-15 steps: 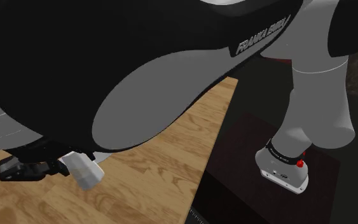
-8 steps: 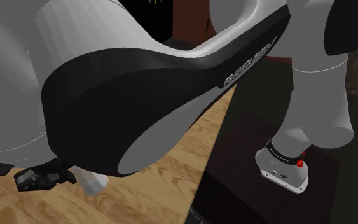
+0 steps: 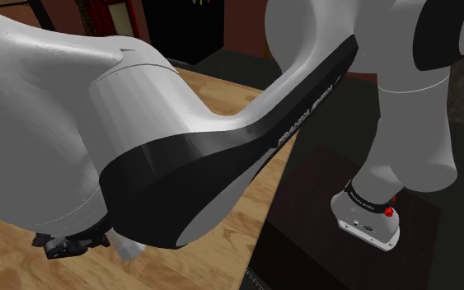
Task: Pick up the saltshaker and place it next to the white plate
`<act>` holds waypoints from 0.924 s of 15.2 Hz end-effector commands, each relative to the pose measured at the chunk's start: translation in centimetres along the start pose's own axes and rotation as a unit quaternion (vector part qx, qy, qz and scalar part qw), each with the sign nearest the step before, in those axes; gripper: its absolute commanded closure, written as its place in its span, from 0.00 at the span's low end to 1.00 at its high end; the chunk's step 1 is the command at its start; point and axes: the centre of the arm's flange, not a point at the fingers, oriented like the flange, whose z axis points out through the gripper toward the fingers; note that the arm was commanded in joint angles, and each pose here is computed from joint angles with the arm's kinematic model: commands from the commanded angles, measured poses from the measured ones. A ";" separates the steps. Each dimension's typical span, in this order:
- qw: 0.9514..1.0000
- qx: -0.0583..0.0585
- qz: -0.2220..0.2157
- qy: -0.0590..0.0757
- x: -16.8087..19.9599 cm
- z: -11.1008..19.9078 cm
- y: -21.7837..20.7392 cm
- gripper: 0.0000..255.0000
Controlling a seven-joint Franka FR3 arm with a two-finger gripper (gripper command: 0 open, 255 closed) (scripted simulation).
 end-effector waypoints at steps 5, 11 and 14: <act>1.000 0.000 0.000 0.000 -0.1 0.3 0.0 1.00; 1.000 0.000 0.000 0.000 -0.1 0.3 0.0 0.00; 1.000 0.000 0.000 0.000 -0.1 -1.0 0.0 0.00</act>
